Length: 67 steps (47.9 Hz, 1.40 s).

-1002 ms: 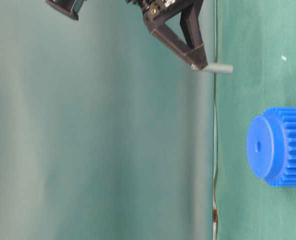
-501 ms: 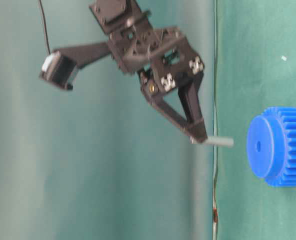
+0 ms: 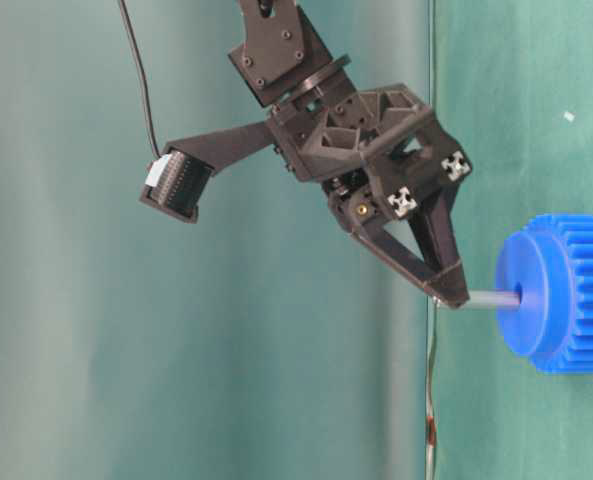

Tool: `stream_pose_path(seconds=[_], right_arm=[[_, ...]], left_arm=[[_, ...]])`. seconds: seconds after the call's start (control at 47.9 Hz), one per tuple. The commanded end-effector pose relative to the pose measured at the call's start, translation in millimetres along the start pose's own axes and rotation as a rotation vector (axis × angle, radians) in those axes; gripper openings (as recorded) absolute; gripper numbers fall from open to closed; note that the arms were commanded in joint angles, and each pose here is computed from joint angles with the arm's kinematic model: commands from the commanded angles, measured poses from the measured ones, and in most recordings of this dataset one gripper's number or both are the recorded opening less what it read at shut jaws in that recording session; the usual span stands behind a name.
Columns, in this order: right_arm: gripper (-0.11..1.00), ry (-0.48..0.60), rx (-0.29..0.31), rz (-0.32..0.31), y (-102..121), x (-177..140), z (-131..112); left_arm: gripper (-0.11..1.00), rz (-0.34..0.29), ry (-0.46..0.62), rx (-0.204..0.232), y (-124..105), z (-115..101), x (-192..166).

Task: Insert the shaft into the center hole of the gear.
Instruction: 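Carry the held shaft left over the blue gear's center hole, then lower the shaft into the gear's center hole with the right gripper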

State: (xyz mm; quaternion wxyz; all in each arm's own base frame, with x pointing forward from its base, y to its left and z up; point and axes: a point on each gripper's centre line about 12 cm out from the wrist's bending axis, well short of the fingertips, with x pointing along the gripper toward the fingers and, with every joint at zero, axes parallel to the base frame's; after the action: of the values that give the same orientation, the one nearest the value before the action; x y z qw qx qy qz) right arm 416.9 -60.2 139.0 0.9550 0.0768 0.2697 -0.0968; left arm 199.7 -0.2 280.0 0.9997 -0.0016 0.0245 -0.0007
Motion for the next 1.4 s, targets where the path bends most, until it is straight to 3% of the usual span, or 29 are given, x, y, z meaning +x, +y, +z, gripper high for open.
stream_pose_path(seconds=[0.0, 0.501, 1.378], right_arm=[[0.17, -0.033, 0.003, 0.004, 1.8, -1.3, 10.5], [0.17, -0.07, 0.004, 0.006, 1.6, -14.6, 22.2], [0.17, -0.041, 0.017, -0.021, -10.2, -4.1, 7.0]], left_arm=[[0.0, -0.002, -0.025, 0.005, -0.4, 9.7, 2.1], [0.0, -0.002, -0.025, 0.003, -0.4, 9.7, 2.1], [0.0, -0.002, -0.023, 0.002, -0.4, 9.5, 2.1]])
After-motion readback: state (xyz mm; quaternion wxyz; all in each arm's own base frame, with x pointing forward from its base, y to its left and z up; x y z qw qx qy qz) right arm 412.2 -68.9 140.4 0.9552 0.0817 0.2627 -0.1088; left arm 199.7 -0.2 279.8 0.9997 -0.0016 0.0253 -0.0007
